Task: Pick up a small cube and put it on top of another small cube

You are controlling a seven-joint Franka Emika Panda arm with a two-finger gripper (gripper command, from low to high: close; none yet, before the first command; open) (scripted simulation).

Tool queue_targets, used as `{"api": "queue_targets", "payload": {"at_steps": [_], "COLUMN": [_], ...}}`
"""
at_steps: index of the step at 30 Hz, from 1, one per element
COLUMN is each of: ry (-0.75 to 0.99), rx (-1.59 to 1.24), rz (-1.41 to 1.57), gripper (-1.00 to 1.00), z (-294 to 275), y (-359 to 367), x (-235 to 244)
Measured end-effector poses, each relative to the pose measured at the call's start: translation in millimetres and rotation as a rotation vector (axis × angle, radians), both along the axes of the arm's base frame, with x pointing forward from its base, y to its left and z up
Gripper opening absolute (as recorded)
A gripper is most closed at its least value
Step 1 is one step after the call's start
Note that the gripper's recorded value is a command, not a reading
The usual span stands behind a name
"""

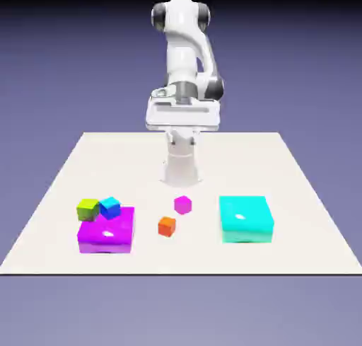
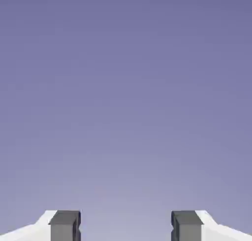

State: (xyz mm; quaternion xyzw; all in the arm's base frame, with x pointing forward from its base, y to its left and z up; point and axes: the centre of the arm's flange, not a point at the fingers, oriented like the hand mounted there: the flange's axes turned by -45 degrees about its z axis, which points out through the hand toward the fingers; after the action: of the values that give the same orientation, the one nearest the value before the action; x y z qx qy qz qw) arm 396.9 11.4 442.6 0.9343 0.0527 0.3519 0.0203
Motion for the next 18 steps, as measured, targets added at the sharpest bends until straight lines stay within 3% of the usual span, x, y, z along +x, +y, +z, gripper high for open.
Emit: {"api": "queue_targets", "payload": {"at_steps": [8, 18], "ry": [0.499, 1.059], "rx": [-0.303, -0.653], "rz": [0.246, 0.559], "gripper": [0.0, 0.0], "z": [-110.9, -236.4], "y": [31.1, 43.0], "x": [26.0, 16.1]}}
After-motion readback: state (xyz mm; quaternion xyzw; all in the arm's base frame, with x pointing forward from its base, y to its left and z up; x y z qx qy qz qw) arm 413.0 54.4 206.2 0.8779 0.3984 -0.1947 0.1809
